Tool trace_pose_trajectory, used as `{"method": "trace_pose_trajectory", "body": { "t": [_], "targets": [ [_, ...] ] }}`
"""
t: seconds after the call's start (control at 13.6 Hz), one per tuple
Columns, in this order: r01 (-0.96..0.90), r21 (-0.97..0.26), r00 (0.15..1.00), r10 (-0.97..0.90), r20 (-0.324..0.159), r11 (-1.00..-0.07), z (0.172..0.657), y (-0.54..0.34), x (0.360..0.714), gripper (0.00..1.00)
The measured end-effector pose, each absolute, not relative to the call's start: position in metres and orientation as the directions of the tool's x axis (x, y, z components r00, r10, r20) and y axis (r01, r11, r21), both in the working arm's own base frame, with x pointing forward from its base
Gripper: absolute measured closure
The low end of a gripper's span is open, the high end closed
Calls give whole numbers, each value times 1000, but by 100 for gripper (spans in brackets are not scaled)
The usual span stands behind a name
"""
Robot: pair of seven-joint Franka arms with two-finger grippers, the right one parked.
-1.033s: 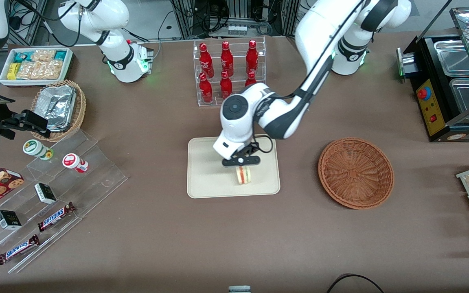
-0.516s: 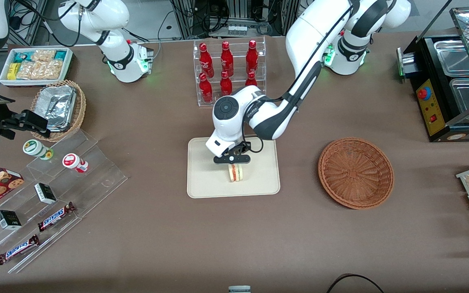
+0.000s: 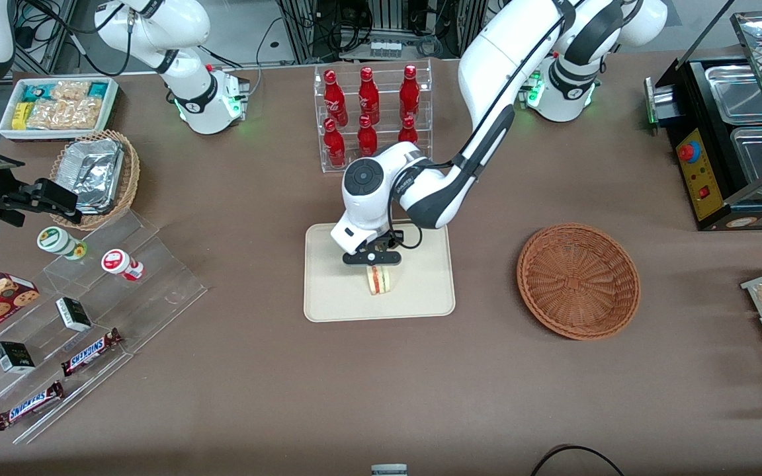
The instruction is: Place sandwich from basket to tray
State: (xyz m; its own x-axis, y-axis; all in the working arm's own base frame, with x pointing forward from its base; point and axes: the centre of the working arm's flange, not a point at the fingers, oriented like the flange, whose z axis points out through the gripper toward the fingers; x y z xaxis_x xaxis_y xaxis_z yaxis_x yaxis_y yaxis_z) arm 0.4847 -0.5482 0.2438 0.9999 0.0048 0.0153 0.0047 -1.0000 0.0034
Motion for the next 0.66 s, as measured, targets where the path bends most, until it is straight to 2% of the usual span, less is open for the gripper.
{"method": "trace_pose_trajectory", "body": {
  "t": [0.22, 0.3, 0.44, 0.66],
  "targets": [
    [13, 38, 999, 15, 50, -999, 280, -551, 493, 28],
    [21, 41, 998, 24, 52, -999, 302, -549, 495, 16],
    [52, 36, 997, 54, 62, -998, 351, -532, 503, 0],
    [130, 18, 988, 131, 76, -991, 419, -479, 527, 0]
  ]
}}
